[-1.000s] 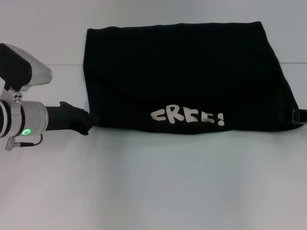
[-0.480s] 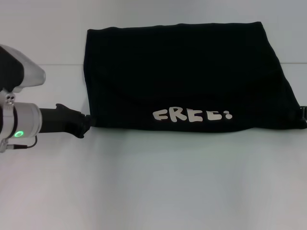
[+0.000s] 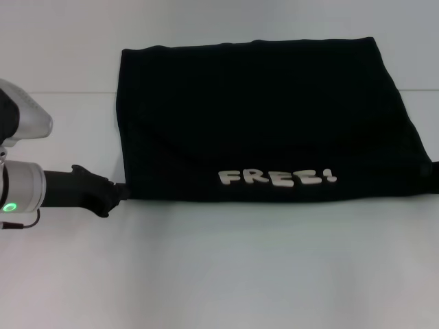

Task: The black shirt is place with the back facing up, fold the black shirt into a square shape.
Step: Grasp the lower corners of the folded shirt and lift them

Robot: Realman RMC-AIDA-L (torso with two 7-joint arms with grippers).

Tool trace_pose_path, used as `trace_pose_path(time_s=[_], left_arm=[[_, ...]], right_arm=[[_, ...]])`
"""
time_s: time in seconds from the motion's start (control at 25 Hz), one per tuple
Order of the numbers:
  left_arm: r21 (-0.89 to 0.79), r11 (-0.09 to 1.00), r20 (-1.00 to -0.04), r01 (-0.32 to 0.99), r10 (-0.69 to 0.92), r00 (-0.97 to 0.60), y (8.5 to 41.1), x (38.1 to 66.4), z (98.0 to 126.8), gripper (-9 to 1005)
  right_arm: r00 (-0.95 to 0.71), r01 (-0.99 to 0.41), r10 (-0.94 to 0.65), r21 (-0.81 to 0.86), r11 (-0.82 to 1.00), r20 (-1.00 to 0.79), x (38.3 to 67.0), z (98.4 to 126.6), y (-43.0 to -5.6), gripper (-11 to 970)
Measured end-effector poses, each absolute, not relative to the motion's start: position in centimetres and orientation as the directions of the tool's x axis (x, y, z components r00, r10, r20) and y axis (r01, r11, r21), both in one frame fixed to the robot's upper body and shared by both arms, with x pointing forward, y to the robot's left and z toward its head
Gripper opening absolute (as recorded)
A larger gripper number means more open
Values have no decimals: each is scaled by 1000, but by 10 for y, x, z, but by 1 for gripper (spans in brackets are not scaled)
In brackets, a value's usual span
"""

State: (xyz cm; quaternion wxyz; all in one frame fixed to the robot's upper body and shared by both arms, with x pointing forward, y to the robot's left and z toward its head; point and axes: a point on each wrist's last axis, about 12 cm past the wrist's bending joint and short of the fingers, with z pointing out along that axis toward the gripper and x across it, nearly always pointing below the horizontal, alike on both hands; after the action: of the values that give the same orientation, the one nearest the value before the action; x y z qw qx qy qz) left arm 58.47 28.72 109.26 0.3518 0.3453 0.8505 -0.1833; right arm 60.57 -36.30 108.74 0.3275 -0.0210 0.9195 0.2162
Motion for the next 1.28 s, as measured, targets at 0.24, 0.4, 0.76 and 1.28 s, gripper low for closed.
trace_pose_path(time_s=[0.24,0.4,0.76,1.28], left_arm=[[-117,674,-731,729,439,-522,295,570,1098,6],[-206,656,-751,726,370,-547,306,554,1104,6],[-386,586,-753,712,246,-610,328,516,1108,7],[-521,539,-704,662,168,-690,347,471,1099,7]], right_arm=[[-782,-241,98,443,863,-616,582,1089,-371,37],[-794,-267,98,489,831,-600,557,1083,-380,38],[-823,-333,85,597,730,-562,488,1066,-395,38],[-843,-329,111,667,668,-526,425,1048,-401,38]])
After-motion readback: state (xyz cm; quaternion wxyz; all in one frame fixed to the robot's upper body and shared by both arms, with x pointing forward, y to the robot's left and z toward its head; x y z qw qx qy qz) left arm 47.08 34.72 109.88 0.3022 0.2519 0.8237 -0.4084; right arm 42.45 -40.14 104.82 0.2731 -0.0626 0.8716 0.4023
